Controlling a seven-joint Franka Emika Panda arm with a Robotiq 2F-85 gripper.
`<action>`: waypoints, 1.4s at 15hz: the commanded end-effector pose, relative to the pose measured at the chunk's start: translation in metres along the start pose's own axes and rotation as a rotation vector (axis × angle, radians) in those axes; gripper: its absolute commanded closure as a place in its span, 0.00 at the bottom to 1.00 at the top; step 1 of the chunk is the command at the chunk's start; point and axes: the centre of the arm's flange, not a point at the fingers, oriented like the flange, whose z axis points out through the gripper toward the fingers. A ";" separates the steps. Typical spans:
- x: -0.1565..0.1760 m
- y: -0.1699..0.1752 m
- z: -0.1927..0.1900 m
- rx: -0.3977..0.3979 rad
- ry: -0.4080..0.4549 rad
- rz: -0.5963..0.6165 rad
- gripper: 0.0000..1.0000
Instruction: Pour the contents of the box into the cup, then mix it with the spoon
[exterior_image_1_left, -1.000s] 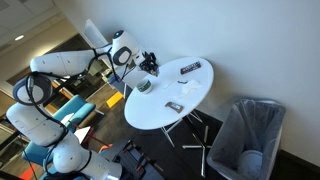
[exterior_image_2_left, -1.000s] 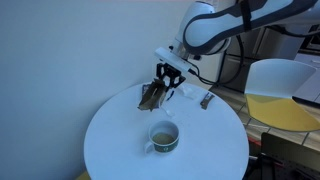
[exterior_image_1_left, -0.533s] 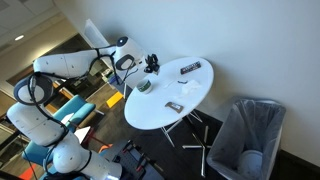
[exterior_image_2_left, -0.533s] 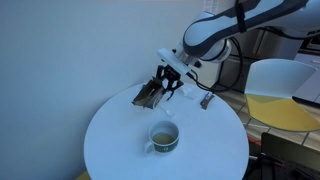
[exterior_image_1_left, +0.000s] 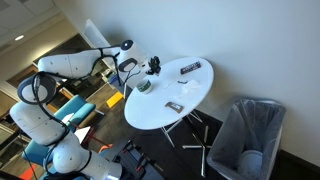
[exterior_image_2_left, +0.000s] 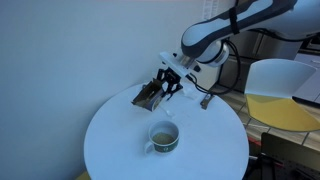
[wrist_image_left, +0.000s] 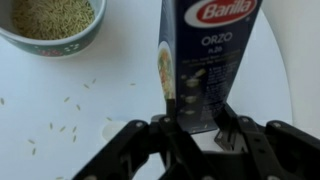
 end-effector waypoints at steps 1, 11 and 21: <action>0.006 -0.016 0.007 -0.020 -0.092 0.094 0.81; 0.031 -0.033 0.049 0.032 -0.292 0.315 0.81; 0.040 -0.030 0.115 0.029 -0.339 0.394 0.81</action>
